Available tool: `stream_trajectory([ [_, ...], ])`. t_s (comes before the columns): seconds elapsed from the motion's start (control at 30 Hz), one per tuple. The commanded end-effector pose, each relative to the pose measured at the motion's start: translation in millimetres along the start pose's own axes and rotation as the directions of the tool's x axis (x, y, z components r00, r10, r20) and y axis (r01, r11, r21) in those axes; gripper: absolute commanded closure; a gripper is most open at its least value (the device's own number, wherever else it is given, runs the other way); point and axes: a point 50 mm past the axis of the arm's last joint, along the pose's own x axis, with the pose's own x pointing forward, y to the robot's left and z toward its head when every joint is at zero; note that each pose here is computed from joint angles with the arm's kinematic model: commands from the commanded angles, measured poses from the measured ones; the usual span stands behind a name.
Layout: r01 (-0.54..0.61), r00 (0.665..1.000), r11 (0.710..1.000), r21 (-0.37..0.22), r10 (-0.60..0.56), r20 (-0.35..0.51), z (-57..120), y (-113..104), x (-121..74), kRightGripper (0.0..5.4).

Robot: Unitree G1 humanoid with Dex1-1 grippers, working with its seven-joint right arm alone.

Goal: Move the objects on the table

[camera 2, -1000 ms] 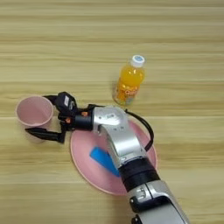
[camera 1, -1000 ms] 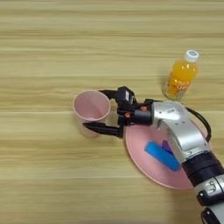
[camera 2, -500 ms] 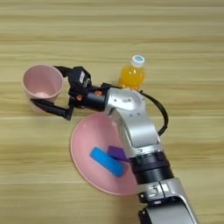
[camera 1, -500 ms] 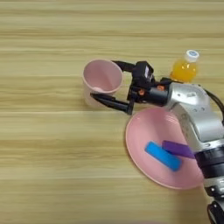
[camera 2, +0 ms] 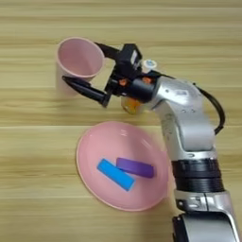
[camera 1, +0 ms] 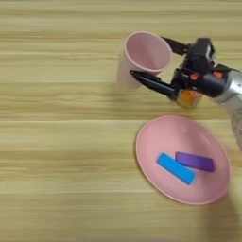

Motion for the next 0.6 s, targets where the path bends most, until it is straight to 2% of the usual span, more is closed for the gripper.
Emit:
stream_trajectory([
  [0.03,0.082,0.996,0.984,-0.16,-0.076,0.044,42.0,-22,-12.6,0.87],
  [0.4,0.235,0.972,0.954,-0.185,-0.235,0.019,56.9,-52,-65.2,0.92],
  [0.6,0.259,0.964,0.946,-0.193,-0.266,-0.011,65.1,-61,-97.8,0.92],
])
